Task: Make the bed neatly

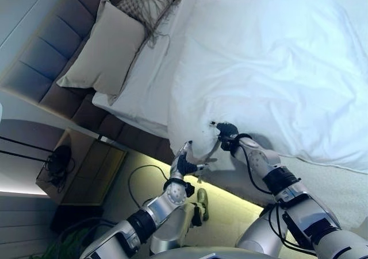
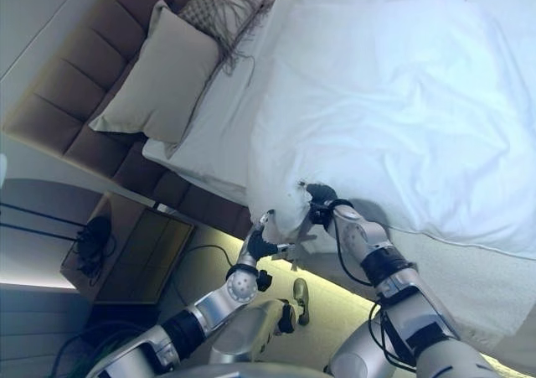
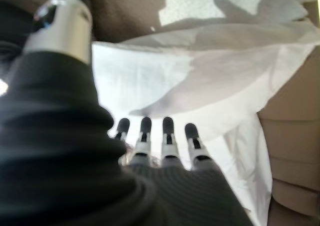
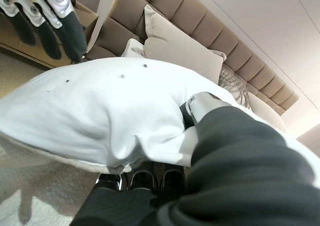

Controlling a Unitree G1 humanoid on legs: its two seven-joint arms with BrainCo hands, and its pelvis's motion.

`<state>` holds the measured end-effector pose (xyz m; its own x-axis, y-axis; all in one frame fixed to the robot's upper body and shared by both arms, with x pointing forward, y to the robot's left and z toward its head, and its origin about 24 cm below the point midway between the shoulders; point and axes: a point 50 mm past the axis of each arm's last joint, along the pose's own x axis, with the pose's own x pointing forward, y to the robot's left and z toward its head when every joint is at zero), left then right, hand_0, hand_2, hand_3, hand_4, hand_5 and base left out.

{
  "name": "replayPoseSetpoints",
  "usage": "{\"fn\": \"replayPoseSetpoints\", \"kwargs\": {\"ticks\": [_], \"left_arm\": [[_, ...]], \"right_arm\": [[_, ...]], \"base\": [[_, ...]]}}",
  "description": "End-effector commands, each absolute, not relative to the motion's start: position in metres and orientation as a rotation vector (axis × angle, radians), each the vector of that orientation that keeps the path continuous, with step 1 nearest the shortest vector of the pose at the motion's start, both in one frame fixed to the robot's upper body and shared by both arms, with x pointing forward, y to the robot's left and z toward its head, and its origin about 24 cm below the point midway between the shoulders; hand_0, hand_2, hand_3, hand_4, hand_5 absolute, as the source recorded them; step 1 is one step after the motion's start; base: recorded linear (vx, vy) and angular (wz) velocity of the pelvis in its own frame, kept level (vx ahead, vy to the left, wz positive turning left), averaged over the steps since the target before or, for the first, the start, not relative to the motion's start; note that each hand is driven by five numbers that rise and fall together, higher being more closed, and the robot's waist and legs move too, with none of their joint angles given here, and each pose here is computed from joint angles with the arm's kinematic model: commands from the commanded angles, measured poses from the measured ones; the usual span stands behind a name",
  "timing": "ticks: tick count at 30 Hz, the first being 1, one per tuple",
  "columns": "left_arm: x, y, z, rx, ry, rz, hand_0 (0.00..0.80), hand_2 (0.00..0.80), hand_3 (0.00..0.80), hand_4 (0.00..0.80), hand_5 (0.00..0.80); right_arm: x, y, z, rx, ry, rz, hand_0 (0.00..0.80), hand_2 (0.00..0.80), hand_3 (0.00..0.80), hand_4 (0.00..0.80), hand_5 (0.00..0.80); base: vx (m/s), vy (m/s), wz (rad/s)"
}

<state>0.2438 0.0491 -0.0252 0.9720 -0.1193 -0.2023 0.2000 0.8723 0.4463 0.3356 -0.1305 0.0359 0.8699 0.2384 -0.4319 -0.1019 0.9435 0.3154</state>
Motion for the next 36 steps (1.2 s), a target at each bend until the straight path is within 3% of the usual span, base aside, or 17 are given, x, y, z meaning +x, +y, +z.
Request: {"fn": "replayPoseSetpoints", "kwargs": {"ticks": [1,9,25,36], "left_arm": [[0.264,0.046,0.008,0.527,-0.004,-0.083,0.0,0.0,0.0,0.0,0.0],[0.281,0.051,0.022,0.608,-0.06,0.031,0.0,0.0,0.0,0.0,0.0],[0.279,0.032,0.017,0.576,-0.021,-0.024,0.0,0.0,0.0,0.0,0.0],[0.294,0.04,0.037,0.619,-0.132,0.157,0.0,0.0,0.0,0.0,0.0]], "right_arm": [[0.366,-0.083,0.114,0.432,0.243,0.373,0.8,0.8,0.8,0.8,0.8],[0.364,-0.07,0.124,0.446,0.239,0.417,0.8,0.8,0.8,0.8,0.8],[0.36,-0.052,0.126,0.502,0.199,0.462,0.8,0.8,0.8,0.8,0.8],[0.349,-0.024,0.141,0.54,0.127,0.547,0.8,0.8,0.8,0.8,0.8]], "base": [[-0.03,0.031,0.05],[-0.044,0.023,0.0],[0.007,-0.076,-0.04],[-0.003,-0.09,-0.11]]}}
